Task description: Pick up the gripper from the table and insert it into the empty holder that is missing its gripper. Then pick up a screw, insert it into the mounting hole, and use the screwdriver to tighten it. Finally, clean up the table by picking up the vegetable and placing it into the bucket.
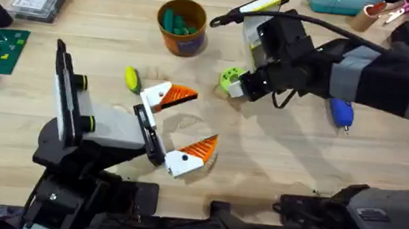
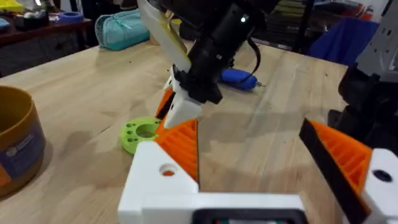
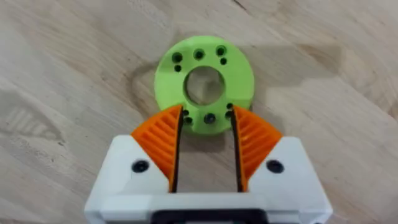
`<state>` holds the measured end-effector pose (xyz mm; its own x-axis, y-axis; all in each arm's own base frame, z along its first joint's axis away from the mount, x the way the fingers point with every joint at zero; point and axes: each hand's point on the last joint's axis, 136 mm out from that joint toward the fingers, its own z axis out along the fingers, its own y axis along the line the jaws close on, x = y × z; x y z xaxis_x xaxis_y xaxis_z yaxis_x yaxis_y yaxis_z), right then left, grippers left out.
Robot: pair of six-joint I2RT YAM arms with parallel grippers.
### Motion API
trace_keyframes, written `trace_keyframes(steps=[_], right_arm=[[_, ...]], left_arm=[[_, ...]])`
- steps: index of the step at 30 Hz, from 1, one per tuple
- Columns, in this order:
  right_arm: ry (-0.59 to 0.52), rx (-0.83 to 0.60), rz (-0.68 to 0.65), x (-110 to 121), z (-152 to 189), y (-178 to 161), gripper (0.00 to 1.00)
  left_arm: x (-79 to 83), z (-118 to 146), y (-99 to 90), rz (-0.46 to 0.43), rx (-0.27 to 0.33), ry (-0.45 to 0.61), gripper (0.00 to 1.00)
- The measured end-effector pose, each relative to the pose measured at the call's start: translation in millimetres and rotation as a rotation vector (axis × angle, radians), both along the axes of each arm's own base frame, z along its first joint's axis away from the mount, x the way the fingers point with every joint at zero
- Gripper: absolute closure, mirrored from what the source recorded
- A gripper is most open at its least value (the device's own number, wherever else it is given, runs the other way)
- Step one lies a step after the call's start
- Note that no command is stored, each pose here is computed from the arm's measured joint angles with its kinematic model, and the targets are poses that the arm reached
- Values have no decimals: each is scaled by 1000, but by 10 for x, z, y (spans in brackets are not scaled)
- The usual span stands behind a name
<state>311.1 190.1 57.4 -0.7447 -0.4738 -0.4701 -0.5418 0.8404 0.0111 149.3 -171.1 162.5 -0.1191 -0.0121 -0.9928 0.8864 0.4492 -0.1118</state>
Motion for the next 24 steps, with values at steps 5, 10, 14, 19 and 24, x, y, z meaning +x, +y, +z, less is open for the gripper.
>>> trace_keyframes(steps=[5, 10, 14, 19, 24], right_arm=[[-1, 1, 0, 1, 1, 1, 537], [-1, 1, 1, 1, 1, 1, 574], [-1, 0, 3, 1, 1, 2, 788], [-2, 3, 4, 3, 4, 8, 993], [-1, 2, 5, 1, 3, 8, 994]], left_arm=[[0, 0, 0, 0, 0, 0, 13], [0, 0, 0, 0, 0, 0, 13], [1, -1, 0, 0, 0, 0, 13], [1, -1, 0, 0, 0, 0, 13], [0, 0, 0, 0, 0, 0, 13]])
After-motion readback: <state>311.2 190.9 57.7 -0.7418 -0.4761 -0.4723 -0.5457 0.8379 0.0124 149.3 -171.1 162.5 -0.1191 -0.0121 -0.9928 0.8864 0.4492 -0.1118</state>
